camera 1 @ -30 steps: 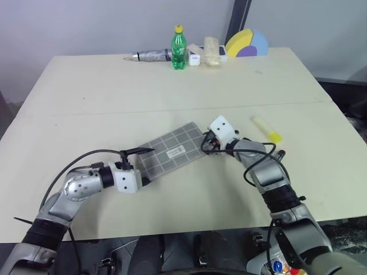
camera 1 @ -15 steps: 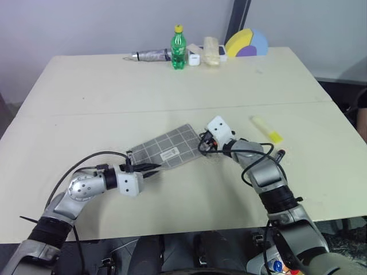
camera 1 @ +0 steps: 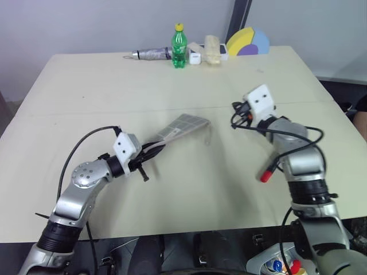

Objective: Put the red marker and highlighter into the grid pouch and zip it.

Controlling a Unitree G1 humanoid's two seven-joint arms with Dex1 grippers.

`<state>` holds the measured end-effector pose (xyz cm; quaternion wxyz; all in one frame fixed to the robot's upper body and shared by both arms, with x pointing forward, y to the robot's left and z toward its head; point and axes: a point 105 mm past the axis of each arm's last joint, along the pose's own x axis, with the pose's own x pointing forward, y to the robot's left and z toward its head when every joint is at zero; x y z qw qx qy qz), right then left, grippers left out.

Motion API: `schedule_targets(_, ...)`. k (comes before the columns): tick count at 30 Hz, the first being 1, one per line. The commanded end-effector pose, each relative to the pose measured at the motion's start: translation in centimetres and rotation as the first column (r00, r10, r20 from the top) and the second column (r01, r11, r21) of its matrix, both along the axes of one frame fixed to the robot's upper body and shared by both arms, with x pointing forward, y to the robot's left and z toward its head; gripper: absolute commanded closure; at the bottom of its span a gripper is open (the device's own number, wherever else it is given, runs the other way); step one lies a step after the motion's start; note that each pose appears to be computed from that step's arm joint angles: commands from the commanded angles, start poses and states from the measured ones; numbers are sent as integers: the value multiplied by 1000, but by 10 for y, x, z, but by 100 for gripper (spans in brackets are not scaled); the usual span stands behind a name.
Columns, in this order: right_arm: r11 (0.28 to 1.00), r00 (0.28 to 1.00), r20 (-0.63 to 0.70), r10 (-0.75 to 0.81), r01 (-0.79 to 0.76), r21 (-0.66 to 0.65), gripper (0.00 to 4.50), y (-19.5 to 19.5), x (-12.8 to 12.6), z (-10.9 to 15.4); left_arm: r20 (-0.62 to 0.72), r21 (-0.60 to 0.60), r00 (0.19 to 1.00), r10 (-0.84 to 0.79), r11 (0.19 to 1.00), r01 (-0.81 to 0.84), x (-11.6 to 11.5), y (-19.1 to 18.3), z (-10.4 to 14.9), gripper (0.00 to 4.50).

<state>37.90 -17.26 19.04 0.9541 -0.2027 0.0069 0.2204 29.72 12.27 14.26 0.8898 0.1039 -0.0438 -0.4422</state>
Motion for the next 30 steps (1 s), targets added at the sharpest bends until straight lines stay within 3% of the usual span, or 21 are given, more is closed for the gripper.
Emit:
schedule_targets(1, 994, 995, 4, 97, -97, 46, 262, 10, -16, 9, 19, -55, 1000, 8, 998, -7, 0, 0, 19, 450)
schedule_targets(6, 970, 974, -70, 216, -206, 125, 12, 32, -36, -3, 11, -81, 1000, 2, 997, -1, 1, -4, 22, 450)
schedule_targets(18, 960, 981, -116, 156, -123, 251, 12, 55, -17, -19, -11, -128, 999, -50, 991, 48, -6, -17, 25, 450)
schedule_targets(23, 955, 978, -113, 175, -141, 262, 252, 61, -17, -16, -2, -129, 1000, -26, 991, 25, -4, -15, 25, 450)
schedule_targets(27, 965, 973, -120, 197, -171, 198, 443, 66, -21, -19, 9, -123, 1000, 3, 992, -2, 0, -14, 24, 450)
schedule_targets(30, 967, 967, -119, 227, -209, 148, 443, 74, -25, -18, 11, -121, 1000, 11, 993, -10, 2, -16, 23, 450)
